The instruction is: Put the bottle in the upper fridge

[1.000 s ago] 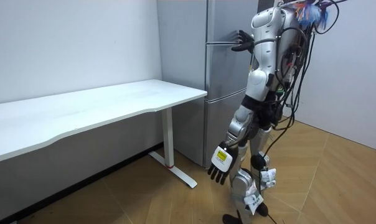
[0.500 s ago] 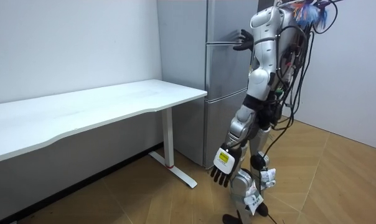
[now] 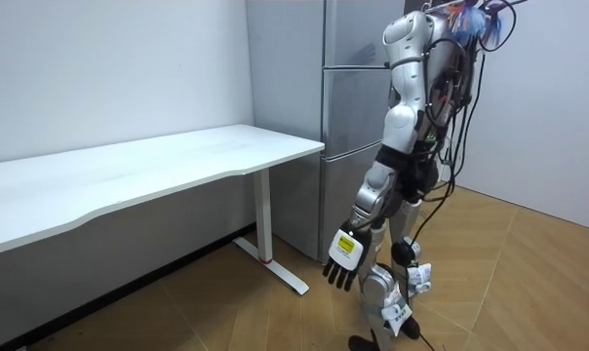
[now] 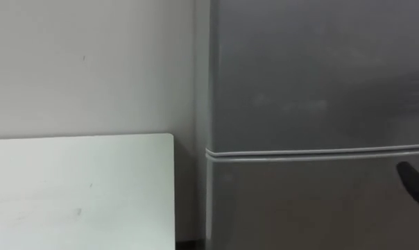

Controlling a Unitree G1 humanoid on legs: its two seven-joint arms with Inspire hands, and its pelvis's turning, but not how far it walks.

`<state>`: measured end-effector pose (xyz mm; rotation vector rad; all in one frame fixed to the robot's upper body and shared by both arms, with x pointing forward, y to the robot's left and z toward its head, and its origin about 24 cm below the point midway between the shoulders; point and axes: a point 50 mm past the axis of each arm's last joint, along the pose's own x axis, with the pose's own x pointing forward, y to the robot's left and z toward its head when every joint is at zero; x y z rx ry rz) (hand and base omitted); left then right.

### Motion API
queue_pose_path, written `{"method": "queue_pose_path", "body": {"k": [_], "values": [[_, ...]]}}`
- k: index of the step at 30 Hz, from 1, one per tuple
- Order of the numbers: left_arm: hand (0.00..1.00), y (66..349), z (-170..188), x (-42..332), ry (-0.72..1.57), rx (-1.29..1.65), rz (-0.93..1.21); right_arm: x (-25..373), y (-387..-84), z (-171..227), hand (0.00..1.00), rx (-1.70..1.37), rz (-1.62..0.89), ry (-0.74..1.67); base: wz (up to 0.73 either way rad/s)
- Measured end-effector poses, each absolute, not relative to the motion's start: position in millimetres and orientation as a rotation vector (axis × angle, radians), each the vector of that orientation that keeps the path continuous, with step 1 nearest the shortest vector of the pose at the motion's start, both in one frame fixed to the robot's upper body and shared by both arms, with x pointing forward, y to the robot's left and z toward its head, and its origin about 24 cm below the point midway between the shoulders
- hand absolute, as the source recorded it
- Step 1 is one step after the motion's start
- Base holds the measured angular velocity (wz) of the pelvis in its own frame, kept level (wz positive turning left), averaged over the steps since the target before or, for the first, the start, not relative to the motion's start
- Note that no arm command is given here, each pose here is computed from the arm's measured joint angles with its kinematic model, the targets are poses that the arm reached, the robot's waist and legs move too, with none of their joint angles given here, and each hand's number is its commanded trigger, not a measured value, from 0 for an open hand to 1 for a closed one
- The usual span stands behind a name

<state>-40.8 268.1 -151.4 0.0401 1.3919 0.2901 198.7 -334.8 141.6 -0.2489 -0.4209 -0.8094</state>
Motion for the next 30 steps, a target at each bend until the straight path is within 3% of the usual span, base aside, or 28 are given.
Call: {"method": "queue_pose_path", "body": {"k": [7,16,23,30], "values": [[0.0,269.7,-150.2,-34.4,1.363,0.047,0.291,183.8,-350.2,145.7,0.0,-0.233,-0.968,-0.448,-0.06],[0.0,270.8,-149.4,-32.1,1.35,0.065,0.311,156.1,-359.4,118.5,0.0,-0.262,-1.107,-0.329,-0.02],[0.0,272.1,-149.0,-30.2,1.335,0.066,0.366,115.2,-365.1,24.7,0.0,-0.128,-1.253,0.094,-0.01],[0.0,268.7,-150.2,-29.6,1.307,-0.011,0.443,67.6,-341.2,-63.6,0.0,-0.076,-1.292,0.546,-0.02]]}}
